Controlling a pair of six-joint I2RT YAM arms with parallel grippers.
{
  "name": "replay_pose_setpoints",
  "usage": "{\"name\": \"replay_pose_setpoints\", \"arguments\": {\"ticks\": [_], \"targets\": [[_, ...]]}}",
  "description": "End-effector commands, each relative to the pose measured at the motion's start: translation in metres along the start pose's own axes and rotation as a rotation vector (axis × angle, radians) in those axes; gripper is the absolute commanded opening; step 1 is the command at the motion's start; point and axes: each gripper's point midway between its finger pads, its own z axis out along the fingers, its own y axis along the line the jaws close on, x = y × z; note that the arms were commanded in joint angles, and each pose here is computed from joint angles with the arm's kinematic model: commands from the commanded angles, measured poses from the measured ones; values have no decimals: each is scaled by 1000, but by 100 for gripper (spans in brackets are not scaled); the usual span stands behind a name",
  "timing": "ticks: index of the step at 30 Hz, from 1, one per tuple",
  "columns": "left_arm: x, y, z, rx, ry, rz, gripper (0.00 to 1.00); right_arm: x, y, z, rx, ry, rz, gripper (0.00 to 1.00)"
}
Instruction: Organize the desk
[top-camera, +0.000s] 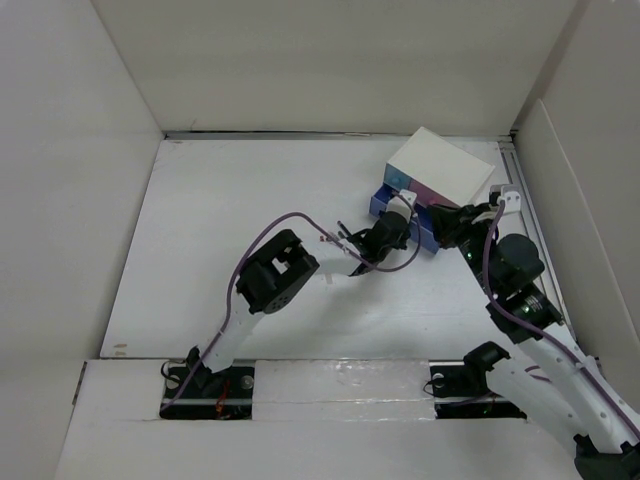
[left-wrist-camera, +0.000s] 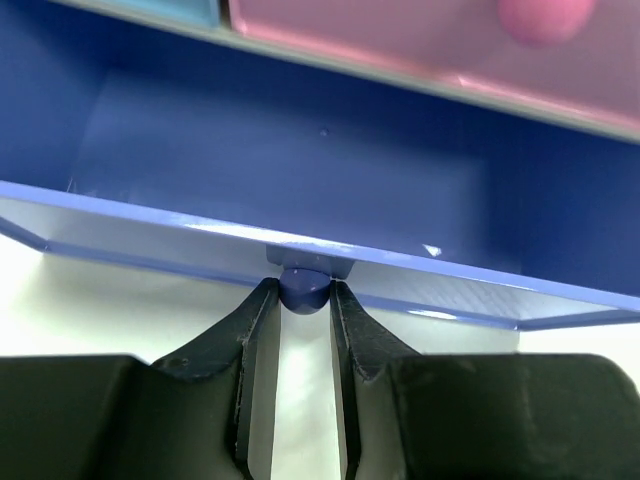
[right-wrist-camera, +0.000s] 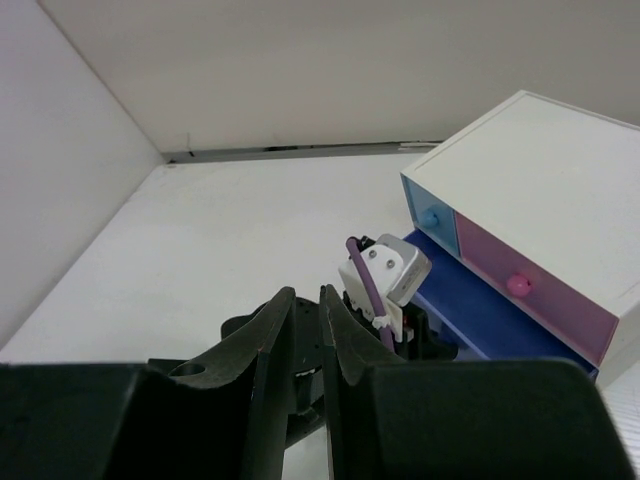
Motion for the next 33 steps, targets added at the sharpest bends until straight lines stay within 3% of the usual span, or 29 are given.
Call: {"name": "replay_pose_setpoints", "arguments": {"ticks": [1, 13, 24, 33], "targets": [[-40, -12, -22, 25, -82, -29, 0, -11, 2, 1, -2, -51, 10, 21], [-36, 2, -64, 33, -76, -73, 0, 13, -9, 5, 39, 1, 7, 21], [-16, 12, -80, 35, -35, -83, 0, 15, -12, 3, 52, 5, 3, 21], [1, 19, -80, 17, -10, -60, 0, 44, -26, 19, 117, 70, -13, 21]]}}
